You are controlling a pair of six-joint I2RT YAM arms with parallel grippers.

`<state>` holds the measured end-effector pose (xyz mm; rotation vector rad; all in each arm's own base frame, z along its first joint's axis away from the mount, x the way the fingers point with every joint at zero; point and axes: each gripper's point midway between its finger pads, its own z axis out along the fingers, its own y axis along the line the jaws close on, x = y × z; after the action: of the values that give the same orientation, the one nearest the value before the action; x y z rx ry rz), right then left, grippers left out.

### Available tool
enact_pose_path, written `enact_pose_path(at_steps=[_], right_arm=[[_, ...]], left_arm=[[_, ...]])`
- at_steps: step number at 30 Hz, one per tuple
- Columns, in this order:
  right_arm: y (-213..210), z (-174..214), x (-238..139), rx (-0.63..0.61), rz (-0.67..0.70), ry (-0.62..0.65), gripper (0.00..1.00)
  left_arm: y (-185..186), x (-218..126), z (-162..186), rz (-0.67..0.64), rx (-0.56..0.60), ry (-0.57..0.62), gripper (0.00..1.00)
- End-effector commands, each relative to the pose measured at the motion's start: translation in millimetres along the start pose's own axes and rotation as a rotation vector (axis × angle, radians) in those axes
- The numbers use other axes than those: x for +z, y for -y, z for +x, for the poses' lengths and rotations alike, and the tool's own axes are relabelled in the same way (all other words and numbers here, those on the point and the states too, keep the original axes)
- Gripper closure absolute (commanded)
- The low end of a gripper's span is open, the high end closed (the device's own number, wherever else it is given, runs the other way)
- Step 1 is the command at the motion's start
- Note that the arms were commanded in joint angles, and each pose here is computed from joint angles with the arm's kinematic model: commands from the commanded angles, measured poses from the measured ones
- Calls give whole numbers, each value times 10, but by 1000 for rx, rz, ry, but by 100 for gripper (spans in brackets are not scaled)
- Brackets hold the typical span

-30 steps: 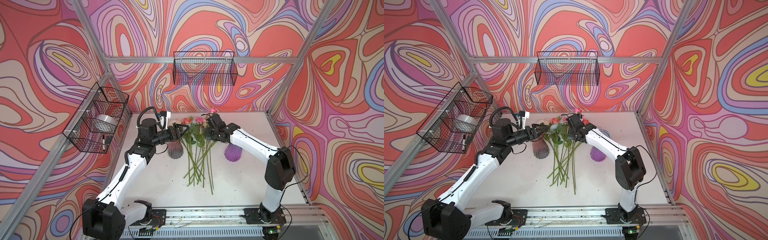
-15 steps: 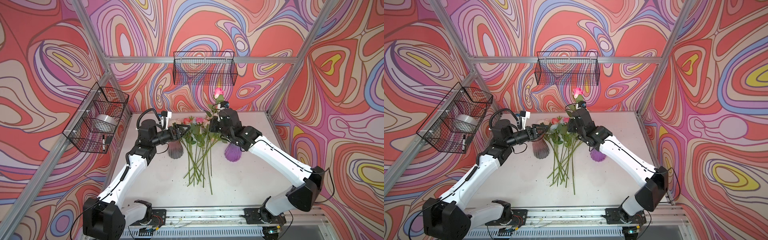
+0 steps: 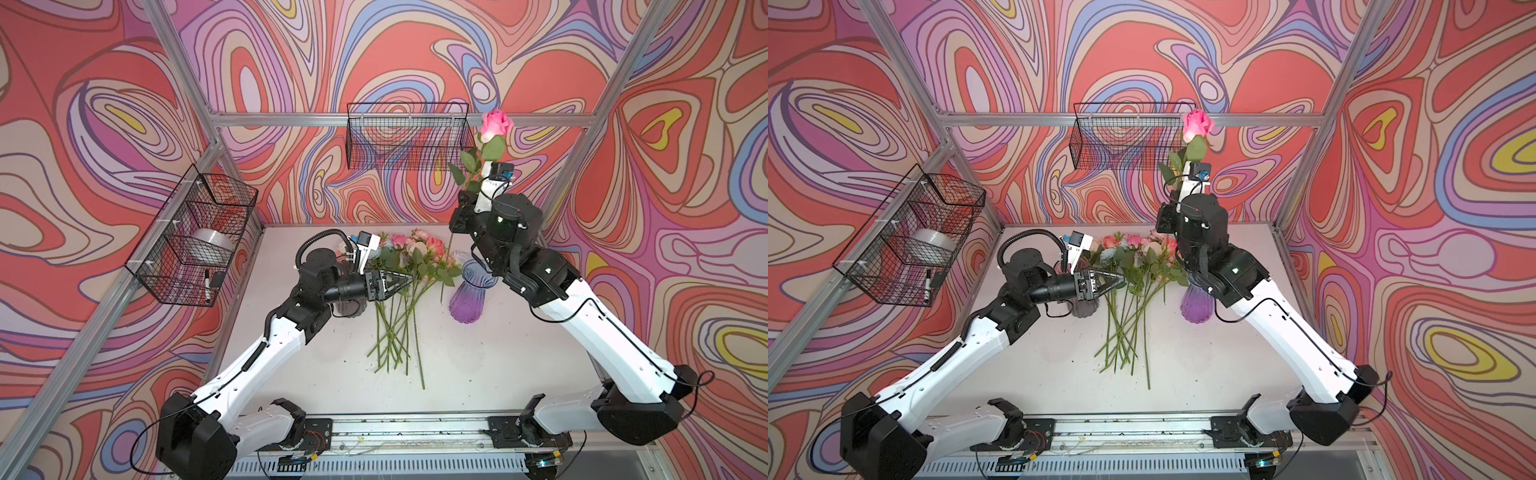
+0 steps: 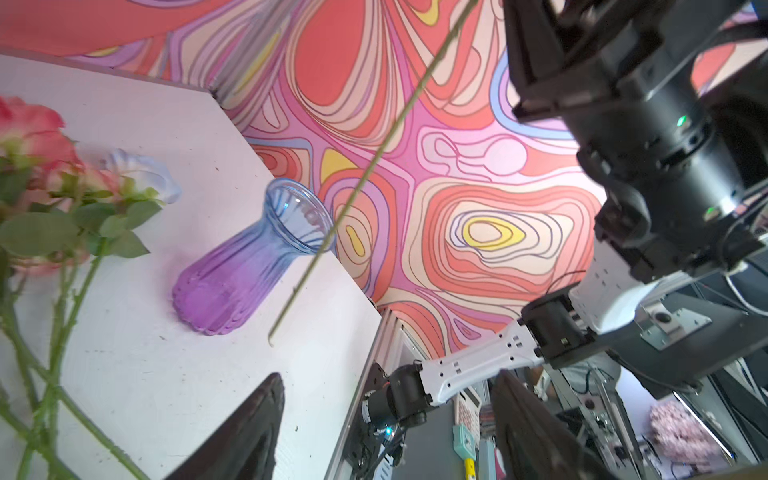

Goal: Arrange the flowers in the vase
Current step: 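Carry the pink rose over the purple vase and lower its stem inside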

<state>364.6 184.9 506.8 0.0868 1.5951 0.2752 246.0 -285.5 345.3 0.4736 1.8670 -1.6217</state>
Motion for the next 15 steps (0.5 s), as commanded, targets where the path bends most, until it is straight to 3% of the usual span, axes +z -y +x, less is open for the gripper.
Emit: enact_pose_path(at_steps=[1, 9, 15], right_arm=[[254, -486, -114, -64, 136, 146, 100], [749, -852, -62, -80, 270, 215, 100], [959, -562, 5, -69, 299, 143, 100]], left_arm=[[197, -8, 64, 37, 72, -20, 20], [219, -14, 80, 34, 82, -25, 20], [210, -16, 80, 28, 85, -24, 20]])
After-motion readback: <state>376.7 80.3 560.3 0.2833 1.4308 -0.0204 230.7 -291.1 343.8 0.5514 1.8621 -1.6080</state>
